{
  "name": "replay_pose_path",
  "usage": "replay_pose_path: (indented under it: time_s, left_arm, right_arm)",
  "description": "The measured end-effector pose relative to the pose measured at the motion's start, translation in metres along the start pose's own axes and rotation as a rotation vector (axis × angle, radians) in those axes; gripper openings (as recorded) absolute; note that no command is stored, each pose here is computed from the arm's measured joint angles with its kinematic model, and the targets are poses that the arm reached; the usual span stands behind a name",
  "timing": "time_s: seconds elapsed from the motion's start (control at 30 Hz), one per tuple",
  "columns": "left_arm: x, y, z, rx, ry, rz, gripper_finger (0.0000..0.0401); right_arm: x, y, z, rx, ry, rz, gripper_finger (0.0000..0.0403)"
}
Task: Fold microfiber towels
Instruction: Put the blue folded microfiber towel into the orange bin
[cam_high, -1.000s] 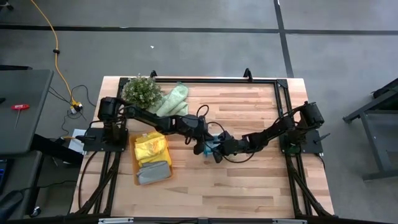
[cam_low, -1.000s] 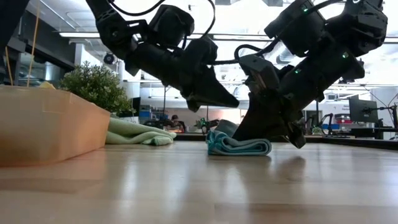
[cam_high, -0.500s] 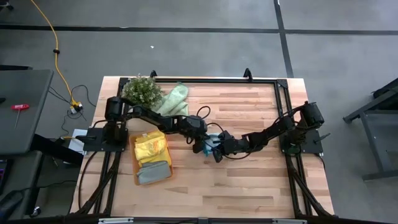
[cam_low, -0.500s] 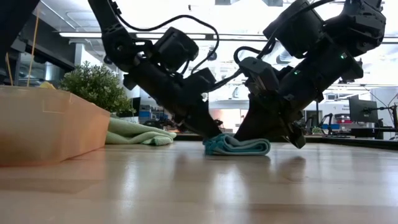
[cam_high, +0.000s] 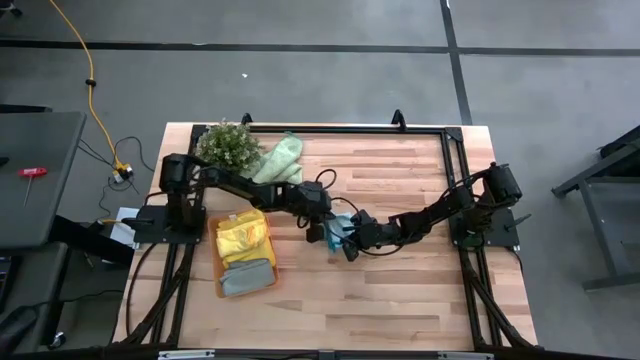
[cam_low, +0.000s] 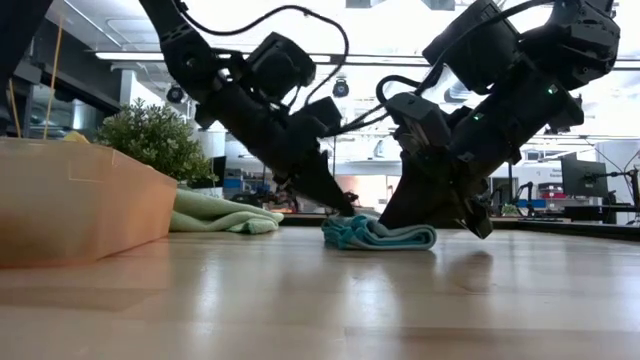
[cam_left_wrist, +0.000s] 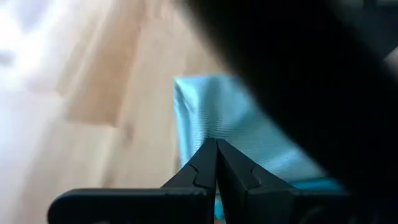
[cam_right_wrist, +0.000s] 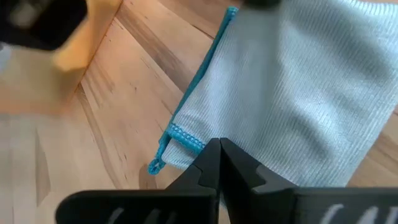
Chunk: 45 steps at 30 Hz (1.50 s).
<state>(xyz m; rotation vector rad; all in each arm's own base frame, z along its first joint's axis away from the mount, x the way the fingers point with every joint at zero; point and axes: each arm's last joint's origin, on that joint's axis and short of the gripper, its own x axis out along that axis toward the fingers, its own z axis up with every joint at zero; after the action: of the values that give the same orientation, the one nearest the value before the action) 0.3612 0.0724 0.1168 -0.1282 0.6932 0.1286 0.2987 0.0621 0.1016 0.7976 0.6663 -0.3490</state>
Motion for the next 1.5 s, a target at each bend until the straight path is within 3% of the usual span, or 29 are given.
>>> replay_pose_path:
  time_s: [0.27,0.53,0.63,0.77,0.93,1.07,1.2,1.3,1.5]
  left_arm:
    - [-0.031,0.007,0.015,0.076,0.039,0.066,0.0000]
    - [-0.093,0.025,0.026,-0.022,0.139,0.137,0.0000]
    - [-0.114,0.021,0.034,-0.055,0.085,0.133,0.0000]
    - [-0.137,0.005,0.040,-0.108,-0.121,0.088,0.0000]
    - [-0.155,-0.022,0.031,-0.216,-0.347,-0.032,0.0000]
    - [-0.156,-0.044,0.021,-0.250,-0.351,-0.108,0.0000]
    - [-0.144,-0.062,0.015,-0.230,-0.325,-0.082,0.0000]
    - [-0.128,-0.071,0.015,-0.215,-0.267,-0.064,0.0000]
    - [-0.081,-0.082,0.041,-0.133,-0.104,-0.072,0.0000]
  right_arm:
    - [-0.002,0.002,0.001,-0.002,-0.002,0.022,0.0000]
    - [-0.029,0.016,0.025,-0.048,-0.080,0.111,0.0000]
    - [-0.046,0.021,0.038,-0.034,-0.125,0.138,0.0000]
    - [-0.065,0.017,0.049,0.015,-0.108,0.115,0.0006]
    - [-0.071,0.004,0.047,0.069,0.002,0.017,0.0056]
    - [-0.068,-0.005,0.040,0.095,0.071,-0.069,0.0118]
    - [-0.071,-0.008,0.041,0.090,0.031,-0.123,0.0162]
    - [-0.076,-0.008,0.045,0.093,0.018,-0.120,0.0178]
    - [-0.093,-0.009,0.049,0.066,0.018,-0.124,0.0185]
